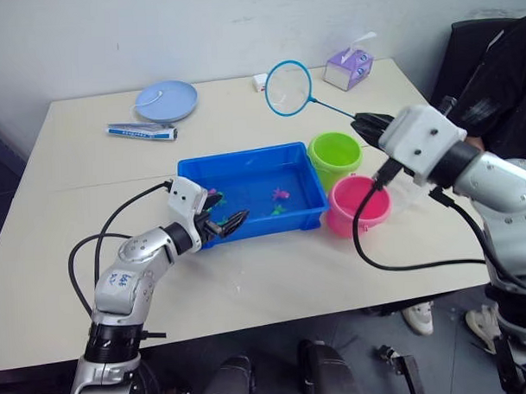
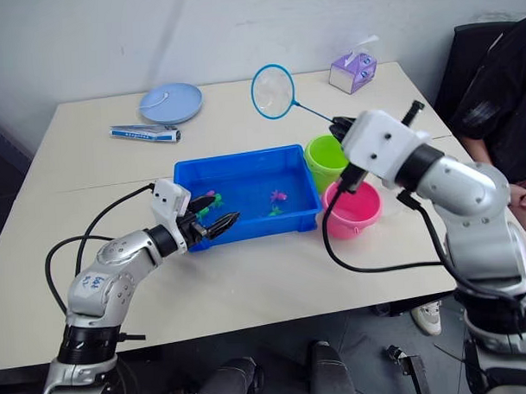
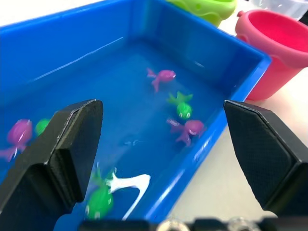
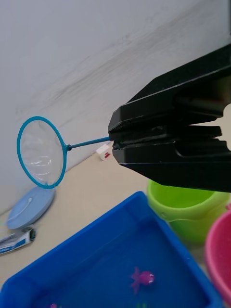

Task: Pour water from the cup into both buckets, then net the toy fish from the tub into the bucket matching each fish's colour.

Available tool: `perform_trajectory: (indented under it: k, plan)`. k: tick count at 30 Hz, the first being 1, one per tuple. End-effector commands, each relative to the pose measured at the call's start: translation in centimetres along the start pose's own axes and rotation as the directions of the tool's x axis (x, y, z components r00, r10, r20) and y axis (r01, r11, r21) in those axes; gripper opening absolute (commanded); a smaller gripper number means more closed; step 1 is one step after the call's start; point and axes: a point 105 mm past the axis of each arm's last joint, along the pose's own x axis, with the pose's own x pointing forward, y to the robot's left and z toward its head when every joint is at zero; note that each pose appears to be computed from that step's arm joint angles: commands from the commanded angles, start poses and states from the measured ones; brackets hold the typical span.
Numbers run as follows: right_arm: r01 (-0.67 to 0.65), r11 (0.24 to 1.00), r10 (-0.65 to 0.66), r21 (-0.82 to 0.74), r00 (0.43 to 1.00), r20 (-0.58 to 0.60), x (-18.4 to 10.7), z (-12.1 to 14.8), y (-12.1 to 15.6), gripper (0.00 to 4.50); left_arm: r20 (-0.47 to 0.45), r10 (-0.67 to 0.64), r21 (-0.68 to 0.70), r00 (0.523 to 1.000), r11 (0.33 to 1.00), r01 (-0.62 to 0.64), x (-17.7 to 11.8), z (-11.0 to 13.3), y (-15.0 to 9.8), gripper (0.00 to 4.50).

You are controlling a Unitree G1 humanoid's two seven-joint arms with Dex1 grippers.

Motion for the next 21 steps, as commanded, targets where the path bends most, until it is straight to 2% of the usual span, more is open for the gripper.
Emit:
perform_trajectory:
  k: [1, 7, 12, 18, 21]
  plan:
    - [-0.072, 0.997, 0.072, 0.010, 0.997, 0.014, 1.2, -0.2, 0.2, 0.76, 0.060, 0.025, 0.017, 0.998, 1.000, -0.026, -1.4, 1.4, -0.8, 4.30]
    - [-0.277, 0.961, 0.277, 0.001, 0.960, -0.034, 1.6, -2.2, 2.5, 0.76, 0.049, 0.117, -0.019, 0.992, 0.993, -0.116, -3.1, 0.3, -0.7, 4.30]
    - [-0.400, 0.916, 0.400, -0.018, 0.916, -0.022, 1.4, -2.4, 4.2, 0.76, 0.046, 0.123, -0.033, 0.991, 0.992, -0.121, -3.4, -0.1, -1.6, 4.30]
    - [-0.450, 0.893, 0.447, -0.020, 0.892, -0.071, 1.7, -4.1, 5.0, 0.76, 0.041, 0.131, -0.051, 0.990, 0.990, -0.129, -3.5, -0.6, -2.2, 4.30]
    - [-0.396, 0.917, 0.391, -0.035, 0.915, -0.100, 2.6, -5.0, 4.0, 0.76, 0.046, 0.132, -0.061, 0.990, 0.990, -0.129, -3.4, -0.7, -2.4, 4.30]
